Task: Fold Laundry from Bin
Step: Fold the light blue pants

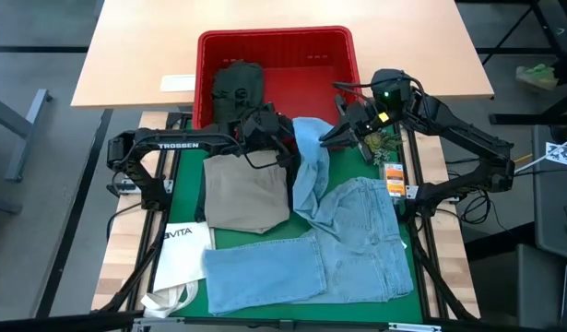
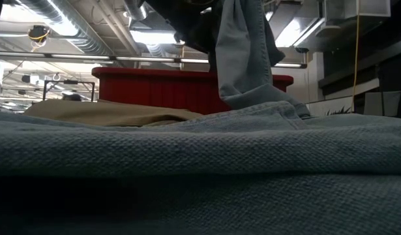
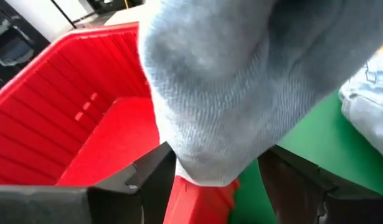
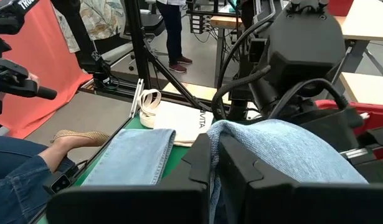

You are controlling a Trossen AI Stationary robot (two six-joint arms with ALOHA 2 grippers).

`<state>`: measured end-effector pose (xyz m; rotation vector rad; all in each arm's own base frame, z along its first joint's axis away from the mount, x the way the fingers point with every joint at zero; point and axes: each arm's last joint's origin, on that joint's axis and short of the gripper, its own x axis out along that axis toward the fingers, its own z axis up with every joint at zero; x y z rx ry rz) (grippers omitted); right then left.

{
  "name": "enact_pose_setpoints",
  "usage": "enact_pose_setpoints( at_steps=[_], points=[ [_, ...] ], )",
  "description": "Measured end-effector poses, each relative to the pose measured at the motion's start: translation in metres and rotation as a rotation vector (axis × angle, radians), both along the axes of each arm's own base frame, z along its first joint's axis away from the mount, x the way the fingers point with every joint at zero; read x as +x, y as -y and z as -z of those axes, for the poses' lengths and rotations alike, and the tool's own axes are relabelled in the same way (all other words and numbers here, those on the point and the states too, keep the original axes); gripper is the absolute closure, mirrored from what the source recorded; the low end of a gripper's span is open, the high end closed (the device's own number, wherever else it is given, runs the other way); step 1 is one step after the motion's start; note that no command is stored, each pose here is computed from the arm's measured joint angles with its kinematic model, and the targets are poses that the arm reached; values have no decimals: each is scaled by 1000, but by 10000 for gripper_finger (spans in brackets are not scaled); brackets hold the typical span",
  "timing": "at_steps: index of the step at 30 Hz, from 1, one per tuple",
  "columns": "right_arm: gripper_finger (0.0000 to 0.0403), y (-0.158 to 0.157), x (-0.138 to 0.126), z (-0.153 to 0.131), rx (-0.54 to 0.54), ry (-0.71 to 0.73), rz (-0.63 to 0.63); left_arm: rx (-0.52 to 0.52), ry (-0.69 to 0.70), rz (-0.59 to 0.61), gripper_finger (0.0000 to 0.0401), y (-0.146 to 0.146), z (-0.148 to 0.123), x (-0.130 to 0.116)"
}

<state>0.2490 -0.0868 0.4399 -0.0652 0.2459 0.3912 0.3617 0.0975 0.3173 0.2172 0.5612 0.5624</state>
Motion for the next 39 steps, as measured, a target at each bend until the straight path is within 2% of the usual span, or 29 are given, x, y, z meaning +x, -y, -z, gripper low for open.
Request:
enact_pose_setpoints(
  at_steps=[3, 5, 7, 10, 12, 15, 18, 22, 29, 33, 39],
  points=[
    [386, 0, 0, 0, 0, 0, 0, 18, 5, -21, 197, -1, -1, 0],
    [386, 0, 0, 0, 0, 0, 0, 31, 1, -36, 224, -2, -1, 0],
    [386, 0, 0, 0, 0, 0, 0, 54, -12, -43, 268, -2, -2, -1],
    [386, 0, 0, 0, 0, 0, 0, 82, -21, -44, 355, -3, -3, 0],
    [386, 0, 0, 0, 0, 0, 0, 94, -25, -56, 386, -1, -3, 0],
    [386, 0, 0, 0, 0, -1, 1, 157, -61, -91, 390, 5, -7, -3],
    [386, 0, 0, 0, 0, 0, 0, 275, -114, -157, 395, 19, -21, -14],
    [386, 0, 0, 0, 0, 1, 1, 396, -160, -241, 396, 47, -48, -39],
    [386, 5, 4, -3, -98, 49, 93, 352, -43, -248, 398, 96, -79, -86],
    [386, 8, 12, -3, -116, 88, 90, 304, 2, -166, 398, 120, -86, -107],
    [386, 18, 36, 7, -122, 124, 67, 287, -49, -18, 396, 150, -82, -125]
  ],
)
